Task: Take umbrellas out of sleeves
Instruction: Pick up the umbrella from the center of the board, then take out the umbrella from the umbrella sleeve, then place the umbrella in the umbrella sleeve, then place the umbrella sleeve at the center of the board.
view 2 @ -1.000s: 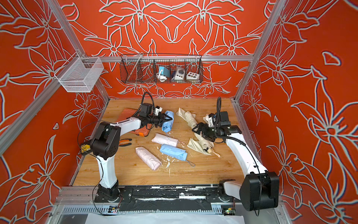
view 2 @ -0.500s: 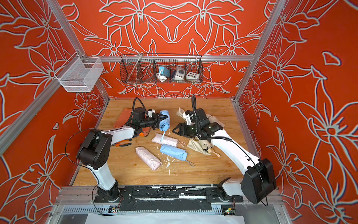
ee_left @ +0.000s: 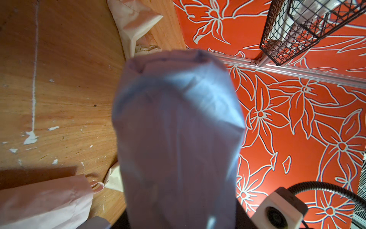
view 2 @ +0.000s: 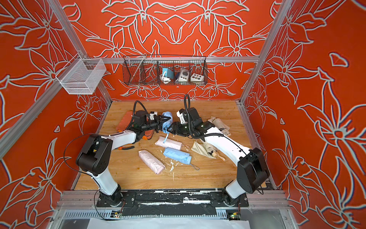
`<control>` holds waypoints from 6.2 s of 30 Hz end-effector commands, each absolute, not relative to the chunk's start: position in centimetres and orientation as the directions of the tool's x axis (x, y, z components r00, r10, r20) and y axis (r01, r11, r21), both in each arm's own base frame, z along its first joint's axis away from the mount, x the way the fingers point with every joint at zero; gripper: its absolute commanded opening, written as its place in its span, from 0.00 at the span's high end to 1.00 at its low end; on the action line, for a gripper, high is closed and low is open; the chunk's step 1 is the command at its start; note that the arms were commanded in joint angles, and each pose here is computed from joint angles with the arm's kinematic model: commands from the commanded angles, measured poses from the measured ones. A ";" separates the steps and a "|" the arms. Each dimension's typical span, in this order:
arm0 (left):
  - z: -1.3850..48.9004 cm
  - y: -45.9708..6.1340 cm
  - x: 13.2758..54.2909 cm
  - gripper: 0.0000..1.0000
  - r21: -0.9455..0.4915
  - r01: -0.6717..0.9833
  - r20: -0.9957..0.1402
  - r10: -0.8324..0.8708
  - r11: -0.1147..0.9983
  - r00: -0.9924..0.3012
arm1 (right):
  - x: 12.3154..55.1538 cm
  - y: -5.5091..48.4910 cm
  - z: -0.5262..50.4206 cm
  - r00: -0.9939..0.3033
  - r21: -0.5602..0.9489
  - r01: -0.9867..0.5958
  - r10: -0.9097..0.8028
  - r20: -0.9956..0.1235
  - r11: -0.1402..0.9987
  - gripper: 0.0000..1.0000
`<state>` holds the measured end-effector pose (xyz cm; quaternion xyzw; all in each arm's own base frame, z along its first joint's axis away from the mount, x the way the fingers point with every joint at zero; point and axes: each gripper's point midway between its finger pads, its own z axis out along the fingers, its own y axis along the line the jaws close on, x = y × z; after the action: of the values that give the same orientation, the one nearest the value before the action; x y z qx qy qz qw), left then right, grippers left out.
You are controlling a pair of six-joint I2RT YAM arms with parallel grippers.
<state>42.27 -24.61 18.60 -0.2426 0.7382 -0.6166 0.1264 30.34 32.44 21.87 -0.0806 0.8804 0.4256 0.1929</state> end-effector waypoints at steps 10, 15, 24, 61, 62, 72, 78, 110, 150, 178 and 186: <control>21.6 -24.9 42.6 0.58 -0.991 -0.104 0.051 -0.500 0.079 -0.865 | 31.8 34.1 23.9 -0.903 0.756 -0.314 0.064 -0.424 0.574 0.42; 21.3 -25.0 42.9 0.59 -0.991 -0.108 0.052 -0.501 0.084 -0.864 | 31.3 34.4 24.2 -0.905 0.761 -0.315 0.063 -0.421 0.567 0.43; 20.8 -24.9 43.0 0.59 -0.989 -0.109 0.046 -0.502 0.097 -0.864 | 29.7 35.2 24.0 -0.913 0.767 -0.313 0.046 -0.406 0.560 0.45; 21.3 -26.1 42.2 0.58 -0.991 -0.112 0.064 -0.493 0.069 -0.868 | 33.0 35.9 22.0 -0.892 0.683 -0.276 0.083 -0.443 0.676 0.55; 21.4 -26.1 42.2 0.58 -0.991 -0.112 0.063 -0.493 0.069 -0.868 | 33.1 35.9 22.0 -0.891 0.679 -0.277 0.082 -0.446 0.680 0.56; 21.1 -26.2 41.8 0.57 -0.990 -0.131 0.089 -0.493 0.050 -0.865 | 34.0 35.4 22.2 -0.861 0.646 -0.294 0.098 -0.498 0.705 0.71; 21.0 -26.1 41.7 0.45 -0.989 -0.131 0.084 -0.490 0.063 -0.868 | 33.4 35.0 23.2 -0.840 0.630 -0.351 0.064 -0.539 0.693 0.89; 25.3 -21.8 37.3 0.02 -0.852 0.404 -0.474 -0.163 0.333 -0.865 | 25.0 27.0 29.0 -0.951 0.934 -0.309 -0.071 -0.301 0.177 1.00; 23.7 -20.0 38.6 1.00 -0.817 0.346 -0.473 -0.191 0.462 -0.860 | 25.2 25.0 26.1 -0.965 0.924 -0.257 -0.029 -0.260 0.284 1.00; 17.5 -15.6 45.7 1.00 -0.829 0.172 -0.396 -0.341 0.532 -0.853 | 28.8 17.3 28.5 -0.882 0.857 -0.240 0.266 -0.389 0.456 1.00; 15.1 -19.1 47.0 1.00 -0.856 0.181 -0.353 -0.292 0.484 -0.889 | 31.0 18.0 27.8 -0.891 0.877 -0.234 0.268 -0.367 0.420 1.00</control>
<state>46.49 -17.78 14.58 -0.0534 0.8397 -0.4889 0.2305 29.66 17.27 25.01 0.0484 0.8343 0.5135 0.1946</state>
